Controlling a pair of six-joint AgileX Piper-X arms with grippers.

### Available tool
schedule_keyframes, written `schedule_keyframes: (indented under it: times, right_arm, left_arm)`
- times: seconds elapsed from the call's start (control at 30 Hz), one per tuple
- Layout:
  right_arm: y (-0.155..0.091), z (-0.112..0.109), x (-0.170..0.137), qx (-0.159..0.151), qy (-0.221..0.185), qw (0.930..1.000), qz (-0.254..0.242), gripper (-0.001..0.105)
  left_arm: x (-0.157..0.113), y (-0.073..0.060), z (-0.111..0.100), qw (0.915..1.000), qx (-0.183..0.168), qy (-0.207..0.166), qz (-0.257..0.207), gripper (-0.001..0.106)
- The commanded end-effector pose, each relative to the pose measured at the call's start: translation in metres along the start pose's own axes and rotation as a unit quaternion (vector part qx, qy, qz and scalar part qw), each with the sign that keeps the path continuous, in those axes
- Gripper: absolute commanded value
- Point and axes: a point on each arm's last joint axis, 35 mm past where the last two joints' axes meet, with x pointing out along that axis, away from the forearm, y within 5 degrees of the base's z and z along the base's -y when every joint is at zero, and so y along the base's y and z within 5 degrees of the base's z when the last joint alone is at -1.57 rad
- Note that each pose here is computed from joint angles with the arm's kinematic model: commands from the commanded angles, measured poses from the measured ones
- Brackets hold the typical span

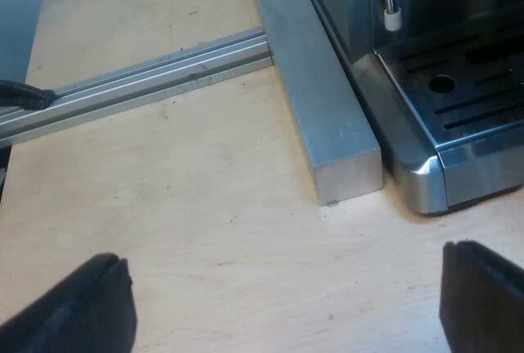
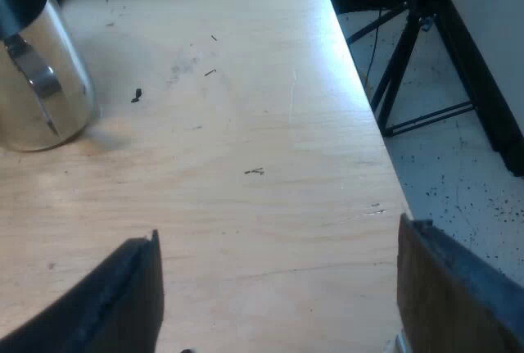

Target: Put the handle in the coffee machine

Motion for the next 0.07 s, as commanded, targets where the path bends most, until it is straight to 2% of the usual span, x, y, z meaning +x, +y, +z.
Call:
schedule_keyframes:
  times: [0.03, 0.07]
  right_arm:
    - [-0.0013, 0.0033, -0.0011, -0.005, -0.006, 1.0000, -0.005, 0.063]
    - [-0.0013, 0.0033, -0.0011, -0.005, -0.006, 1.0000, -0.005, 0.063]
  left_arm:
    - [0.0015, 0.0004, 0.0023, 1.0000, -0.007, 0.001, 0.003, 0.077]
    - [0.0015, 0.0004, 0.0023, 1.0000, -0.007, 0.001, 0.003, 0.077]
